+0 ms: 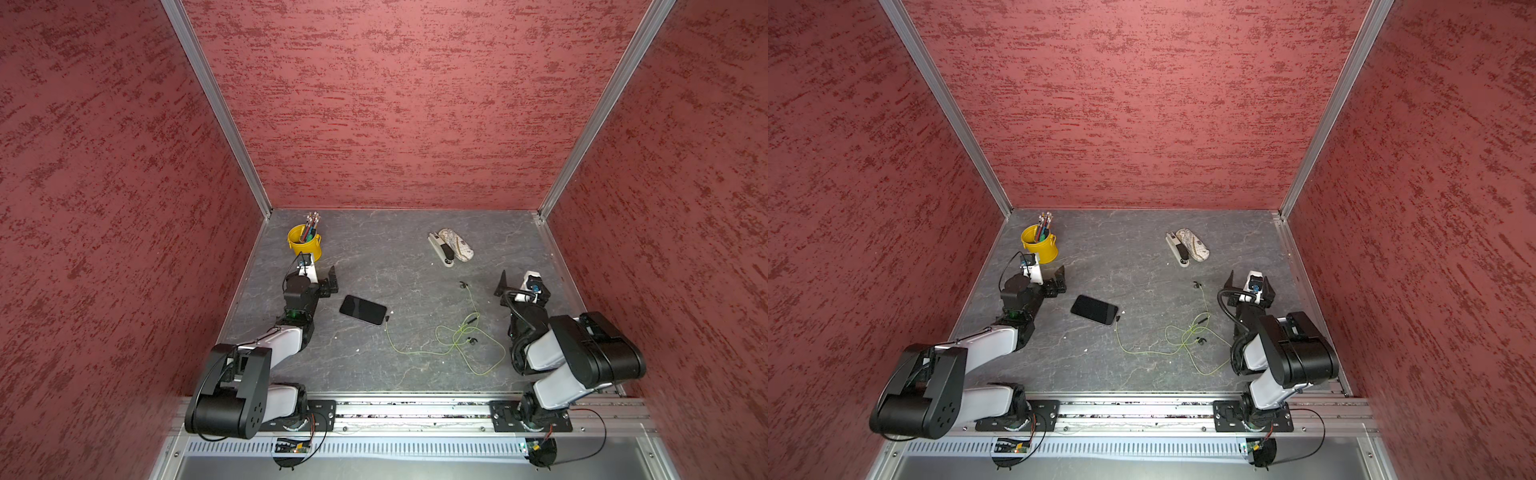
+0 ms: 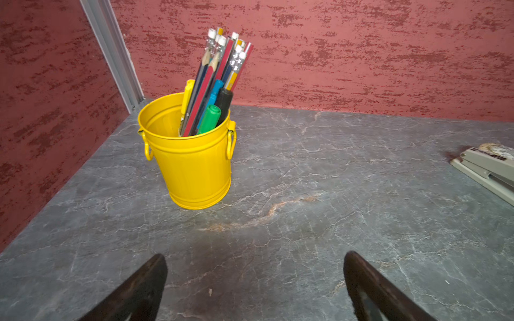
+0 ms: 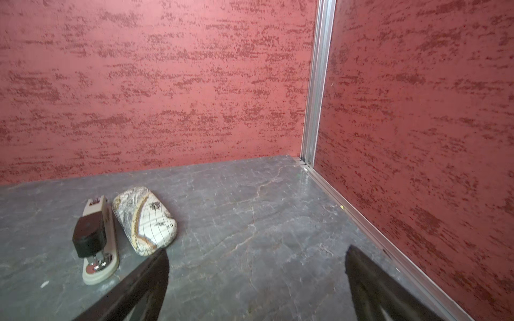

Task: Plug wired earphones into phones
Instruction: Reset both arms

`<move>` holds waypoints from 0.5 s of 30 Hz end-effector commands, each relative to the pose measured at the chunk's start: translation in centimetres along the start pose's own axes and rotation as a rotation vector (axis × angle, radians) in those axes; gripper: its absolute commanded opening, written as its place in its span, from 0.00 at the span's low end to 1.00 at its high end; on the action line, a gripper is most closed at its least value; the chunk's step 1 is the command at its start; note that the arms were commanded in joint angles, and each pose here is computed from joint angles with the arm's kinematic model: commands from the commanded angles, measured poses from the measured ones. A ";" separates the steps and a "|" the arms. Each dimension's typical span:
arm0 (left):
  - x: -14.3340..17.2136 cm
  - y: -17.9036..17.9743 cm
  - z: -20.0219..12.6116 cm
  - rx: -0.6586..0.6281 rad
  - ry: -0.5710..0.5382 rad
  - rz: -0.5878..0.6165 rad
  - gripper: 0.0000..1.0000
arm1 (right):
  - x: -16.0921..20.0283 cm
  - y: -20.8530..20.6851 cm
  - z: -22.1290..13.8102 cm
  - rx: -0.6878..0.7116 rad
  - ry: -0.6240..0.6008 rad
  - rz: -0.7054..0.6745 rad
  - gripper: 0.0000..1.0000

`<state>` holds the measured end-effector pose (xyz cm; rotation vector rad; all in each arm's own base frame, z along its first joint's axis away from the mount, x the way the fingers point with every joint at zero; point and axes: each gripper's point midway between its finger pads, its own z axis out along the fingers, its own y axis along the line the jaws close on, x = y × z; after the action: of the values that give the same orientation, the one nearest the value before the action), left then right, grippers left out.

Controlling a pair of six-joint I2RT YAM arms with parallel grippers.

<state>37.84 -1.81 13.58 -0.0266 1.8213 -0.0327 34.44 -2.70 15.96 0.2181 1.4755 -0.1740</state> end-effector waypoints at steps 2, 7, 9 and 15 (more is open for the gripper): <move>0.6 0.7 1.5 0.041 -0.044 0.024 1.00 | -0.7 -0.3 0.7 0.013 -0.014 0.024 0.99; 1.2 2.4 2.9 0.005 0.003 -0.047 1.00 | -0.7 -0.4 0.6 0.014 -0.017 0.025 0.99; 1.4 2.5 2.8 0.008 0.003 -0.053 1.00 | -0.7 -0.4 0.6 0.013 -0.017 0.025 0.99; 1.5 2.5 2.8 -0.003 0.019 -0.051 1.00 | -0.7 -0.3 0.8 0.012 -0.013 0.025 0.99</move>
<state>39.99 0.80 10.81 -0.0752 1.8512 -0.0528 34.88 -3.13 15.84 0.2355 1.4864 -0.1774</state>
